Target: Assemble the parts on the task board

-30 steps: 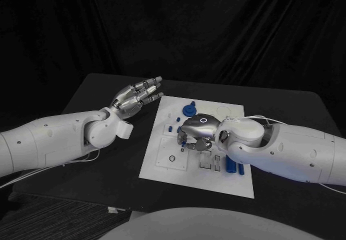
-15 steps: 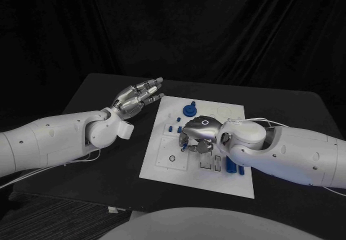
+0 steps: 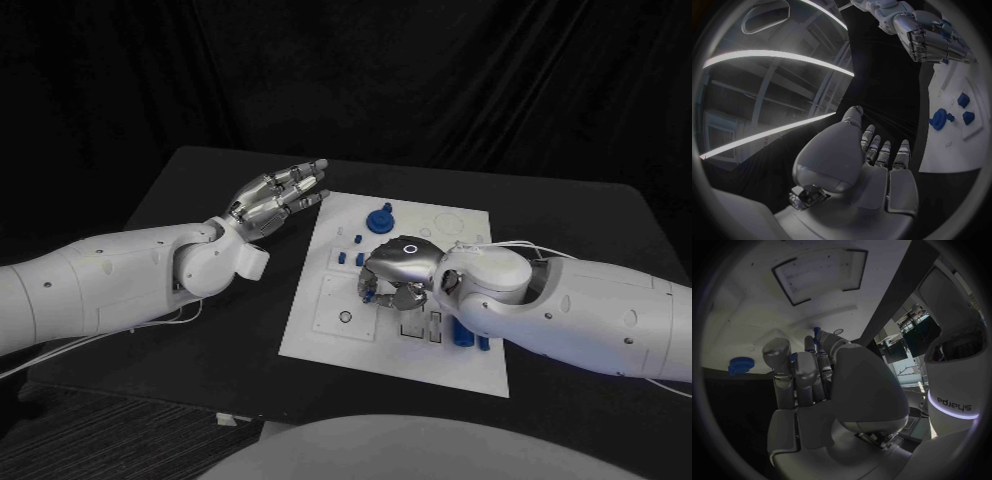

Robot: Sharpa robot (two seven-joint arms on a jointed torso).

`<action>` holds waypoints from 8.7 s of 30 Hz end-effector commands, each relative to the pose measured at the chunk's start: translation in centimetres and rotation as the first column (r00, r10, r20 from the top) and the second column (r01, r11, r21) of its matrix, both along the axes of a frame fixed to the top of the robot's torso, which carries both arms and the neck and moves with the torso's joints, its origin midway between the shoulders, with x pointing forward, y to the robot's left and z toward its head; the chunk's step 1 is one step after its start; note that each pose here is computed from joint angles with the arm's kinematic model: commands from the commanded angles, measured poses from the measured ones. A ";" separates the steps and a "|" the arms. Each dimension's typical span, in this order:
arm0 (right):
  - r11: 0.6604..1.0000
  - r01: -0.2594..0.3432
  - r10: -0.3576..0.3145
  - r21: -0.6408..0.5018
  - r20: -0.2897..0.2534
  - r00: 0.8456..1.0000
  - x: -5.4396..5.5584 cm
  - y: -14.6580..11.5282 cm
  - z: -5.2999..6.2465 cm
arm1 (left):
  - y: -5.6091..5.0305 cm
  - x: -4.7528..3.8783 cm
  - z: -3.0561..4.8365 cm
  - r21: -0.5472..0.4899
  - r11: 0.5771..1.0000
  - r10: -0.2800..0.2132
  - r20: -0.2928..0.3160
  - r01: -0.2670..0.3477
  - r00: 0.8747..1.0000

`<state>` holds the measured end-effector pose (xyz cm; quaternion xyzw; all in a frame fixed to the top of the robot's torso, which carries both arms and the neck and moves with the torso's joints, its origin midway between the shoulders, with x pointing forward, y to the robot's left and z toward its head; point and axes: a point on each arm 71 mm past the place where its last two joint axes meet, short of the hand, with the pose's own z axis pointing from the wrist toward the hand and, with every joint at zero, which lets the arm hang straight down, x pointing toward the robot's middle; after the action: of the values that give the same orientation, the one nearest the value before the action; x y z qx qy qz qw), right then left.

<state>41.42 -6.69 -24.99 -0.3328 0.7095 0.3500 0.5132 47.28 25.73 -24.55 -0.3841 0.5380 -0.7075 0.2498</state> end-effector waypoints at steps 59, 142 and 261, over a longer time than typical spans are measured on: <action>0.991 0.060 -0.074 0.118 0.119 0.990 1.3 -2.9 2.4 | 0.2 -0.14 -1.02 -0.013 1.000 -0.015 -0.025 0.015 1.000; 0.963 0.263 -0.265 0.050 0.042 0.963 3.3 -12.0 0.8 | 0.2 -0.60 -2.41 0.003 1.000 -0.026 -0.071 0.026 0.997; 0.992 -0.112 0.111 -0.050 -0.023 0.994 -2.9 5.2 0.0 | 0.0 -0.79 -2.80 -0.005 0.999 -0.037 -0.079 0.036 0.996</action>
<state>38.73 -1.57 -24.80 -0.3802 0.7031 0.3647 0.4775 46.55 25.90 -27.41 -0.4035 0.5599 -0.6891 0.2208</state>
